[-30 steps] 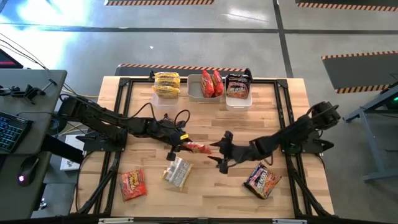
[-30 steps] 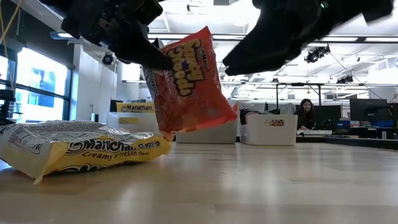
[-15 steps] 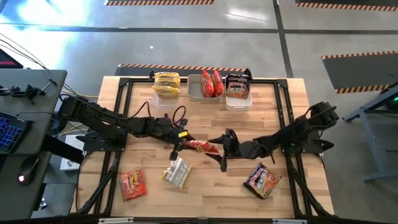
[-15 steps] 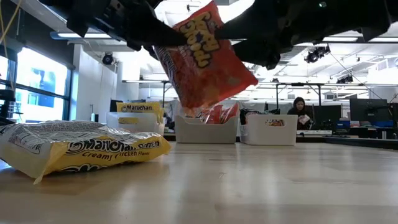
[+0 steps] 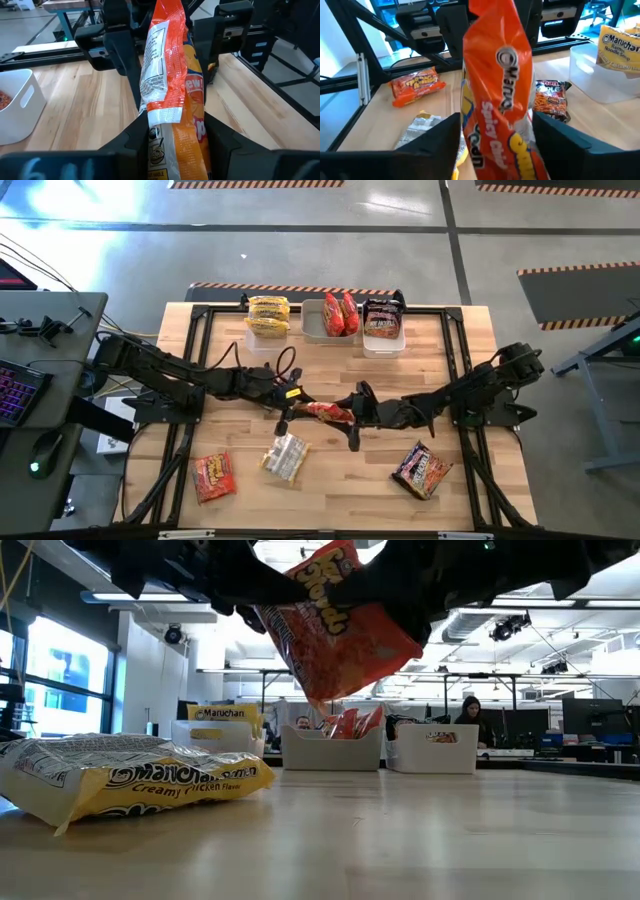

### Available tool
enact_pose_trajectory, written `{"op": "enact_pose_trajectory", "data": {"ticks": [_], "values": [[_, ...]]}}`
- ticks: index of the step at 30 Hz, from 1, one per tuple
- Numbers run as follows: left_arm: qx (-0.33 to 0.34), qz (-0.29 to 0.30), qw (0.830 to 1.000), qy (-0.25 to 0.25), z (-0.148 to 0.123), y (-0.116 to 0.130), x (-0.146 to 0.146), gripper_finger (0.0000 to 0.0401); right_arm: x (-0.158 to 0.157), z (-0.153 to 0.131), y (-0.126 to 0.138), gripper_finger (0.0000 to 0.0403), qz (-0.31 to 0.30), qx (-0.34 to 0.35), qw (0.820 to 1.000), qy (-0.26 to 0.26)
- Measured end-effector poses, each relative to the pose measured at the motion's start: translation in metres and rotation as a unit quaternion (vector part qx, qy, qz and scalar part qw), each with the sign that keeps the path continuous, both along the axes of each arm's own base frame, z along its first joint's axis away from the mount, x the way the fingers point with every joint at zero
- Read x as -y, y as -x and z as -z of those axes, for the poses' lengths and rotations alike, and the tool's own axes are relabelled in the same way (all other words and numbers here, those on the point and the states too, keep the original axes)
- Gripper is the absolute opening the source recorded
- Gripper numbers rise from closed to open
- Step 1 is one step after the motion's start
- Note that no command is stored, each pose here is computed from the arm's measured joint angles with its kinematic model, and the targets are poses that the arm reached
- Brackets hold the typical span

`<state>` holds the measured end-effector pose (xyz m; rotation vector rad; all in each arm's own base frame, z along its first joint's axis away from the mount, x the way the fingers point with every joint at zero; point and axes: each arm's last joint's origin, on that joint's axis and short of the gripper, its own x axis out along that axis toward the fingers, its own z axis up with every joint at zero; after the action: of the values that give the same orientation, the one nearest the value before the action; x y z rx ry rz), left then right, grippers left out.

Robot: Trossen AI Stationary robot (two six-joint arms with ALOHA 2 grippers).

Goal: Sort Maruchan noodles
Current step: Put the top orange noodle pack into the gray bin

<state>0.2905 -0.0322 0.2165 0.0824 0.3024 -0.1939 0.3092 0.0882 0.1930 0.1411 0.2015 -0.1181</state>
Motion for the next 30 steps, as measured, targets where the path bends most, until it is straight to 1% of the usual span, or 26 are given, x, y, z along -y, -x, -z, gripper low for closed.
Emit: {"op": "enact_pose_trajectory", "data": {"ticks": [4, 8, 10, 12, 16, 18, 21, 24, 26, 28, 30], "values": [[0.000, 0.001, 1.000, 0.000, 0.000, 0.000, 0.000, 0.0113, -0.001, -0.003, -0.003, 0.0160, -0.002, -0.009, 1.000, 0.013], [0.000, 0.000, 1.000, 0.007, -0.001, 0.001, 0.000, 0.0129, -0.001, -0.005, -0.004, 0.0093, -0.004, -0.010, 1.000, 0.025], [0.002, -0.003, 1.000, 0.008, -0.005, 0.003, 0.000, 0.0142, -0.001, -0.006, -0.005, 0.0068, -0.003, -0.005, 1.000, 0.031], [0.004, -0.001, 1.000, 0.000, -0.010, 0.007, -0.001, 0.0156, 0.001, -0.008, -0.005, 0.0052, 0.000, -0.002, 0.999, 0.034], [0.006, -0.013, 1.000, -0.009, -0.027, 0.023, -0.003, 0.0183, 0.010, -0.017, -0.004, 0.0046, 0.004, 0.007, 1.000, 0.030], [0.003, -0.030, 0.999, -0.015, -0.034, 0.033, -0.005, 0.0192, 0.016, -0.025, -0.004, 0.0048, 0.006, 0.008, 1.000, 0.026], [0.003, -0.057, 0.998, -0.032, -0.039, 0.045, -0.007, 0.0198, 0.027, -0.048, -0.008, 0.0049, 0.020, 0.000, 1.000, 0.017], [0.029, -0.091, 0.994, -0.046, -0.032, 0.059, -0.008, 0.0198, 0.042, -0.077, -0.017, 0.0047, 0.036, -0.034, 0.999, 0.007], [0.038, -0.116, 0.991, -0.051, -0.020, 0.069, -0.010, 0.0195, 0.059, -0.098, -0.023, 0.0047, 0.074, -0.068, 0.995, -0.019], [0.052, -0.124, 0.989, -0.057, -0.007, 0.079, -0.012, 0.0193, 0.086, -0.121, -0.030, 0.0047, 0.138, -0.088, 0.985, -0.061], [0.073, -0.136, 0.986, -0.057, 0.001, 0.088, -0.014, 0.0190, 0.116, -0.137, -0.035, 0.0047, 0.186, -0.115, 0.972, -0.091]]}}
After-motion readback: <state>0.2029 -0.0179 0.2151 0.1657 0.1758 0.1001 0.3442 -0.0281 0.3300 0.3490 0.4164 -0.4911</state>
